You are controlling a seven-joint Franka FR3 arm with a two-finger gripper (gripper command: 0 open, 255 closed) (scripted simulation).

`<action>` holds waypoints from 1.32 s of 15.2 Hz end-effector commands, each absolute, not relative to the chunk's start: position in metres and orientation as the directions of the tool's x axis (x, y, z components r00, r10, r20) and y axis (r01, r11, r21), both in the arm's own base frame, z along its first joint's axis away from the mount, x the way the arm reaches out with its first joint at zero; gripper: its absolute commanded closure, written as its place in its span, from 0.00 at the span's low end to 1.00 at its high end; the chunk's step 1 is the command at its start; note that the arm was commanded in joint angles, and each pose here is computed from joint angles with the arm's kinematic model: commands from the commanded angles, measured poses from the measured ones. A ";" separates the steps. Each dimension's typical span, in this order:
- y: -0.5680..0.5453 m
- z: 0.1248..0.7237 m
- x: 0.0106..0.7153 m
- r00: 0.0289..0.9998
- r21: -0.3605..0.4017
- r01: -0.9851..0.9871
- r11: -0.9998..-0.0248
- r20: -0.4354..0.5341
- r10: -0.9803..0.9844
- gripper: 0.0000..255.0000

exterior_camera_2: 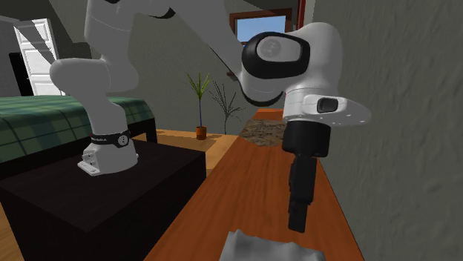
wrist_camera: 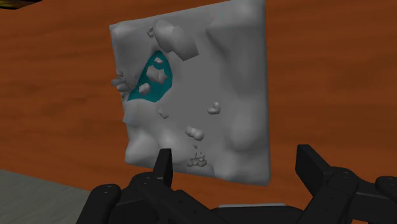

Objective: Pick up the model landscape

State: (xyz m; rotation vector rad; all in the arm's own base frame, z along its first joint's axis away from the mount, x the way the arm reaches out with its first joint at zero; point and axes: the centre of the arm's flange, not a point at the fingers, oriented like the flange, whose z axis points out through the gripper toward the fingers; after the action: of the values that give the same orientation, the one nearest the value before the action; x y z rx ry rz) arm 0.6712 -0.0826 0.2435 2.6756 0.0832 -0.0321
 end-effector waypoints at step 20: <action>-0.084 0.215 0.675 0.998 0.452 0.064 -0.890 -0.037 0.053 1.00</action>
State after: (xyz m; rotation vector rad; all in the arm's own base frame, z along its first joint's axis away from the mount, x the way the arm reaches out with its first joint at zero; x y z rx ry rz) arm 0.6752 -0.0837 0.2102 2.6706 0.0822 -0.0327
